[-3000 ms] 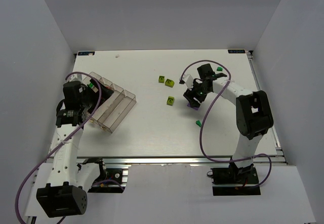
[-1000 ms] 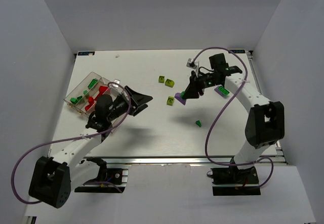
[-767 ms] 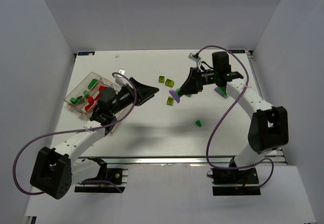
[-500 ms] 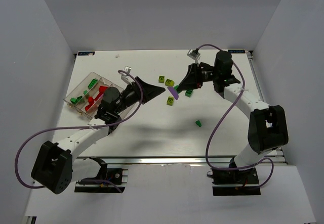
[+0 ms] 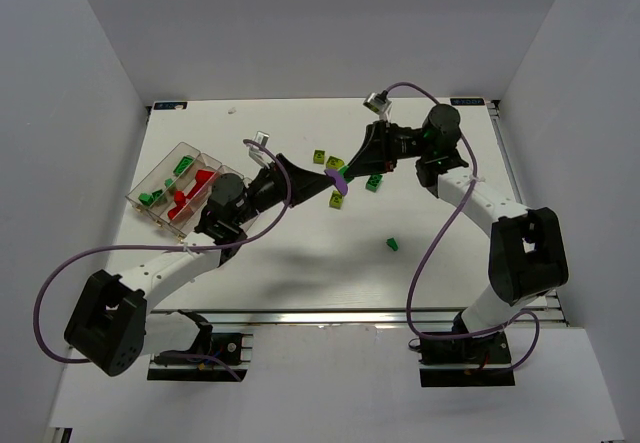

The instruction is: Sort the legos into containers by color

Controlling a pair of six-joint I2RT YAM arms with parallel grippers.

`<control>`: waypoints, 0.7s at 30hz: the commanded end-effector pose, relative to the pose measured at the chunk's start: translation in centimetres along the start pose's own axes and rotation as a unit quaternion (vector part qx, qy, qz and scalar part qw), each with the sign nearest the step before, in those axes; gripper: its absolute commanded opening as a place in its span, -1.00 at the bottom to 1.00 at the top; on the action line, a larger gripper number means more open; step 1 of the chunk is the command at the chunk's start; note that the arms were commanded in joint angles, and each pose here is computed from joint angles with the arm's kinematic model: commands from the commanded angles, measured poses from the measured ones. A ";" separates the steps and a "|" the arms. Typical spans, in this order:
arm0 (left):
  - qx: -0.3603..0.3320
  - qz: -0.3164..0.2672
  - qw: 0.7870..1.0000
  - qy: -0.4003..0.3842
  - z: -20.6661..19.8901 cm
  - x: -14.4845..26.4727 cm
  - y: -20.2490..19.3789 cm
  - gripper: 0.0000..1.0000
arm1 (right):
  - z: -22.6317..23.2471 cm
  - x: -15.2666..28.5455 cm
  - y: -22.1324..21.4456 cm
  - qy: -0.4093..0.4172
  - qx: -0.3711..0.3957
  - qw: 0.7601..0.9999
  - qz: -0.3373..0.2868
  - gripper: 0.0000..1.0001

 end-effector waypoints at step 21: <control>0.009 0.038 0.997 -0.069 -2.6 -1.2 -0.9 0.10 | -0.3 -0.7 -0.3 0.005 0.013 1.000 0.001 -1.00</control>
Point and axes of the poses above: each gripper's point midway between its finger pads, its own x axis back along the fingers, its own z axis along the line the jaws close on, y = z × x, the point moved 2 cm from there along x, back along the fingers, and after that the axes turned 11 degrees about x, right-handed, at the moved point
